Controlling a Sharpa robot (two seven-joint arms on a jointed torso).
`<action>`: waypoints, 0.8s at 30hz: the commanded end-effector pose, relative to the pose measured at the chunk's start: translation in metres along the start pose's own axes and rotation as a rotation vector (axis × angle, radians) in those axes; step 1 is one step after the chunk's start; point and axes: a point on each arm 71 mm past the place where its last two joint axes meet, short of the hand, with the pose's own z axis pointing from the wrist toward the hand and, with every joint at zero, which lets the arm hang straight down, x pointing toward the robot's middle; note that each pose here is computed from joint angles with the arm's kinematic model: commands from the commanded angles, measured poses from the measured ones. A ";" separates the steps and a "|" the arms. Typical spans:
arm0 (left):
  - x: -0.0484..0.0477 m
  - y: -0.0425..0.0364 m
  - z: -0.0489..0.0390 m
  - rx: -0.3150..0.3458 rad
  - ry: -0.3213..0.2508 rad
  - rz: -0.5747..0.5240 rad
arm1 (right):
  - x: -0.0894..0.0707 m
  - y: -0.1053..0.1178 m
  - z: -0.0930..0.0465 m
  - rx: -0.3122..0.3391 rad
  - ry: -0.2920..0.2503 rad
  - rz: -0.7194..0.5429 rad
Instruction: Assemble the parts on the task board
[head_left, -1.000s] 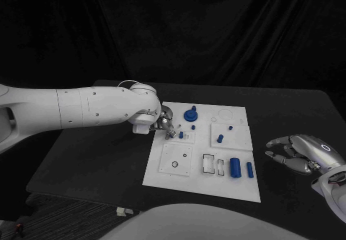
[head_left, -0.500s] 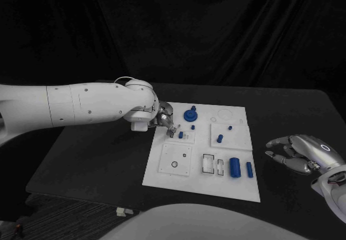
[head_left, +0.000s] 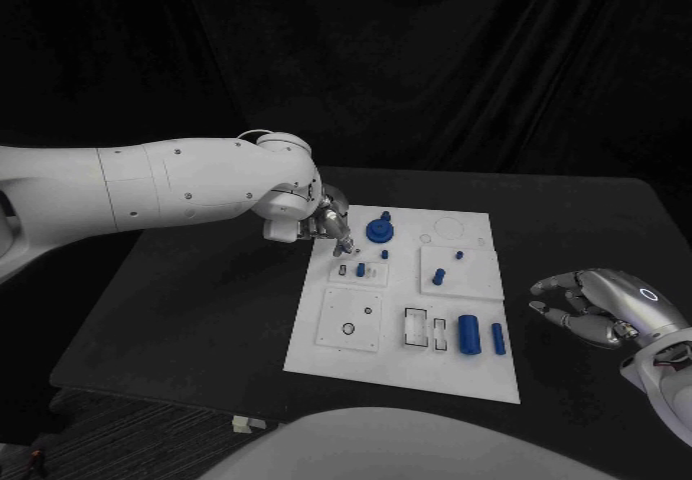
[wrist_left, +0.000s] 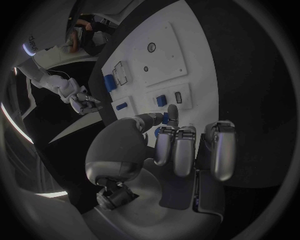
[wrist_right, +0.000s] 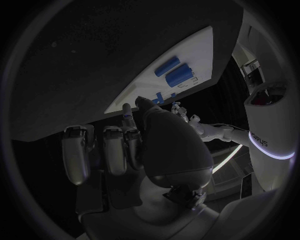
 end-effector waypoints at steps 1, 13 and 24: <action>0.0021 -0.0004 0.0017 -0.033 0.118 0.019 | 0.000 0.000 0.000 0.014 -0.008 0.002; -0.0073 -0.0064 0.0096 -0.059 0.117 0.011 | 0.001 0.001 0.000 0.014 -0.003 0.002; -0.0092 -0.0143 0.0149 -0.069 0.120 0.023 | 0.001 0.003 0.000 0.009 -0.002 0.004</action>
